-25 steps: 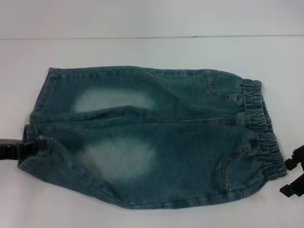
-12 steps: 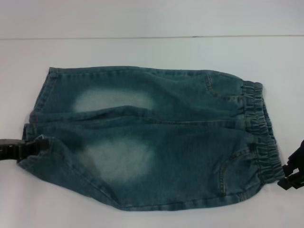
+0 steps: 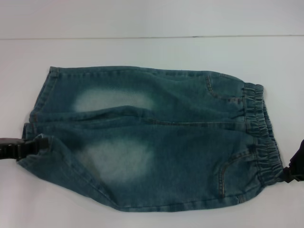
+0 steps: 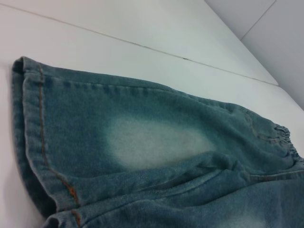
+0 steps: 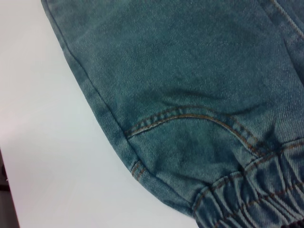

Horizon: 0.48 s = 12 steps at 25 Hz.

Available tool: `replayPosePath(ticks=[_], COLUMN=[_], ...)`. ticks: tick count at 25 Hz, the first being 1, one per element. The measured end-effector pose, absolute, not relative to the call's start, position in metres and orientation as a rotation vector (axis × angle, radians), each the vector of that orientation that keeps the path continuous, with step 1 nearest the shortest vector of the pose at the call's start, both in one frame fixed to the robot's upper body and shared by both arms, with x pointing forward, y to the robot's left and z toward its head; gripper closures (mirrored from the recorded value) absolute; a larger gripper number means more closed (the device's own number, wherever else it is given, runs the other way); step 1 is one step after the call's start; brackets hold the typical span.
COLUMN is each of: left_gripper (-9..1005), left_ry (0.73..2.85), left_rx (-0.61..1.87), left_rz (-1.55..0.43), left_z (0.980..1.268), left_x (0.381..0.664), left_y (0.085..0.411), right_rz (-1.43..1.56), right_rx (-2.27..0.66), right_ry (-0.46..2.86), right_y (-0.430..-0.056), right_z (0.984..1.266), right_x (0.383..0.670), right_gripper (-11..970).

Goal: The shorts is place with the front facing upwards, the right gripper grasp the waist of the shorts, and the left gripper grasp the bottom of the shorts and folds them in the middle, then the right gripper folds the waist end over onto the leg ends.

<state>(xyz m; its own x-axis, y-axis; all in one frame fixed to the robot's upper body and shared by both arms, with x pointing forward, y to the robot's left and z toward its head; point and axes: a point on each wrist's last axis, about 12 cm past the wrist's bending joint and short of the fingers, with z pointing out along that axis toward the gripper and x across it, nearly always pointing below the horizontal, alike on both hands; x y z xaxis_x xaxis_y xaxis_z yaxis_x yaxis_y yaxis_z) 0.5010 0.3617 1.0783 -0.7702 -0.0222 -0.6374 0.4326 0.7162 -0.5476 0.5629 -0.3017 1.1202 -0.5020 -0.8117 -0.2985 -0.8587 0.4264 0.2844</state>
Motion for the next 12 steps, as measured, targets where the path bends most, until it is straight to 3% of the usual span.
replayPosePath(ticks=[2,12], left_gripper=[994,994], left_ry=[2.29,2.232], left_rx=[0.309,0.248], left_rz=[-0.94,-0.943], left_z=[1.078,1.088], left_x=[0.501,0.499], left_y=[0.362,0.375], right_rz=[0.617,0.716], right_rx=[-1.5,-1.314], right_ry=[2.55,2.455], right_y=[-0.302,-0.319], right_z=[1.12,1.123], right_x=[0.563,0.561], right_gripper=[944,928])
